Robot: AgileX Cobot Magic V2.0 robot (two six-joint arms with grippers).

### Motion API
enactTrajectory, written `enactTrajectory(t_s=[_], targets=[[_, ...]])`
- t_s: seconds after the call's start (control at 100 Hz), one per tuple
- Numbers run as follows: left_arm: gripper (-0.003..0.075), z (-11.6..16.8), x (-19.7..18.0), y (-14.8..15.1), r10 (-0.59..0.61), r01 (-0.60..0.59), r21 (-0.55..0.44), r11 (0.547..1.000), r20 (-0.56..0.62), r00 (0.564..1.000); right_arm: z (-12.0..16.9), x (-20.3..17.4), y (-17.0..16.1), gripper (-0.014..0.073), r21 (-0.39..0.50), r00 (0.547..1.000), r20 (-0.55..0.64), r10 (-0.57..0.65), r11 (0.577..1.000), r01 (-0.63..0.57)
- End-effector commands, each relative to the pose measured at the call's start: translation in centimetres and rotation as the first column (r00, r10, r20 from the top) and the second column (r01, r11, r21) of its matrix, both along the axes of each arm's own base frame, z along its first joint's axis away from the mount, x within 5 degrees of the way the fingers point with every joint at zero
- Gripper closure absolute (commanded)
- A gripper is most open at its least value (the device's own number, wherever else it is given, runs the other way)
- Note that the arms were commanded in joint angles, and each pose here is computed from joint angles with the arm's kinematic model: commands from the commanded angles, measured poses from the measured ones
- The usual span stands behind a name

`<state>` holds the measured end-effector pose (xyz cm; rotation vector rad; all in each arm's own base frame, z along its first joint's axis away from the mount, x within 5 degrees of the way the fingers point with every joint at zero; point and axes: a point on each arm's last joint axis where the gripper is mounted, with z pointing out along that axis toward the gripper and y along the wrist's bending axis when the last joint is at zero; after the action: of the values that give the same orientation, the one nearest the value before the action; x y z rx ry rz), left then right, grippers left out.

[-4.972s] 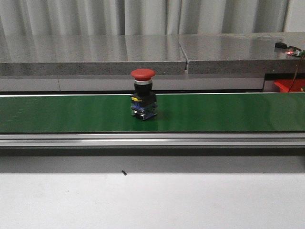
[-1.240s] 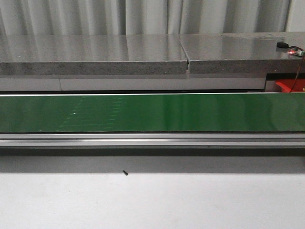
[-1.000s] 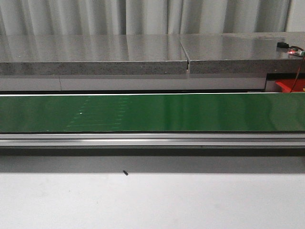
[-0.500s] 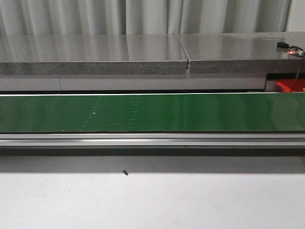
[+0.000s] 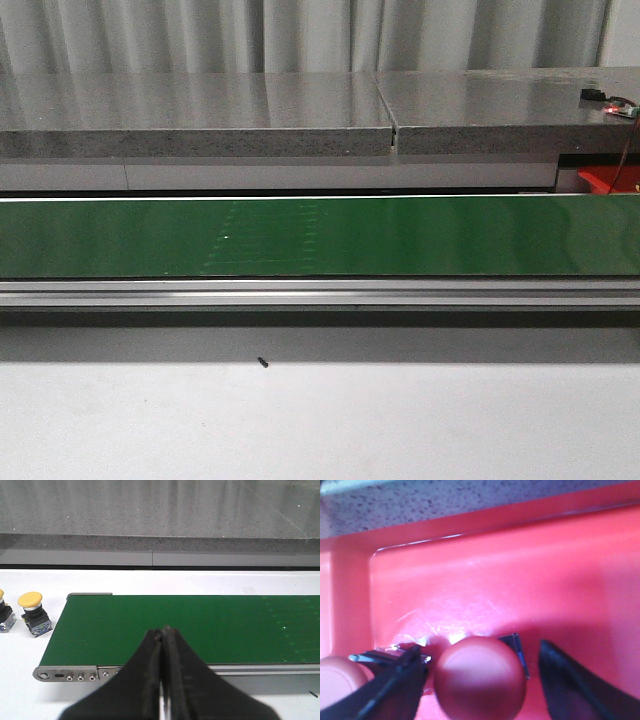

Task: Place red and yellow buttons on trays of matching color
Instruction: 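Move the right gripper back over the conveyor end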

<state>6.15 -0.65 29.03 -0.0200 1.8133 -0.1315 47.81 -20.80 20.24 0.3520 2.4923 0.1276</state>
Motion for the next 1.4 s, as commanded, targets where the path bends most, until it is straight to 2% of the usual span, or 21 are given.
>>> enactTrajectory(t_s=[0.0, 0.17, 0.37, 0.57, 0.78, 0.93, 1.06, 1.391], targets=[[0.0741, 1.5, 0.1, 0.0, 0.000, 0.003, -0.026, 1.000, 0.095, 0.995, 6.0, -0.4, 0.1, 0.0049, -0.040, 0.990, 0.139, -0.006, 0.999, 0.011], [0.0741, 1.5, 0.1, 0.0, 0.000, 0.003, -0.026, 1.000, 0.095, 0.995, 9.6, -1.1, 0.8, 0.0052, -0.033, 0.982, 0.189, 0.013, 0.999, -0.007], [0.0741, 1.5, 0.1, 0.0, 0.000, 0.003, -0.026, 1.000, 0.095, 0.995, 15.5, -3.1, 3.1, 0.0052, -0.080, 0.959, 0.278, 0.058, 0.996, -0.037], [0.0741, 1.5, 0.1, 0.0, 0.000, 0.003, -0.026, 1.000, 0.095, 0.995, 21.2, -5.4, 8.2, 0.0053, -0.132, 0.919, 0.360, 0.158, 0.984, -0.117], [0.0741, 1.5, 0.1, 0.0, 0.000, 0.003, -0.026, 1.000, 0.095, 0.995, 24.7, -9.4, 14.6, 0.0053, -0.202, 0.860, 0.425, 0.283, 0.956, -0.214], [0.0741, 1.5, 0.1, 0.0, 0.000, 0.003, -0.026, 1.000, 0.095, 0.995, 25.4, -13.5, 18.2, 0.0053, -0.219, 0.823, 0.466, 0.326, 0.943, -0.249], [0.0741, 1.5, 0.1, 0.0, 0.000, 0.003, -0.026, 1.000, 0.095, 0.995, 24.6, -17.8, 20.2, 0.0053, -0.237, 0.798, 0.496, 0.342, 0.938, -0.254], [0.0741, 1.5, 0.1, 0.0, 0.000, 0.003, -0.026, 1.000, 0.095, 0.995, 19.2, -28.3, 21.4, 0.0053, -0.226, 0.818, 0.461, 0.344, 0.937, -0.266]])
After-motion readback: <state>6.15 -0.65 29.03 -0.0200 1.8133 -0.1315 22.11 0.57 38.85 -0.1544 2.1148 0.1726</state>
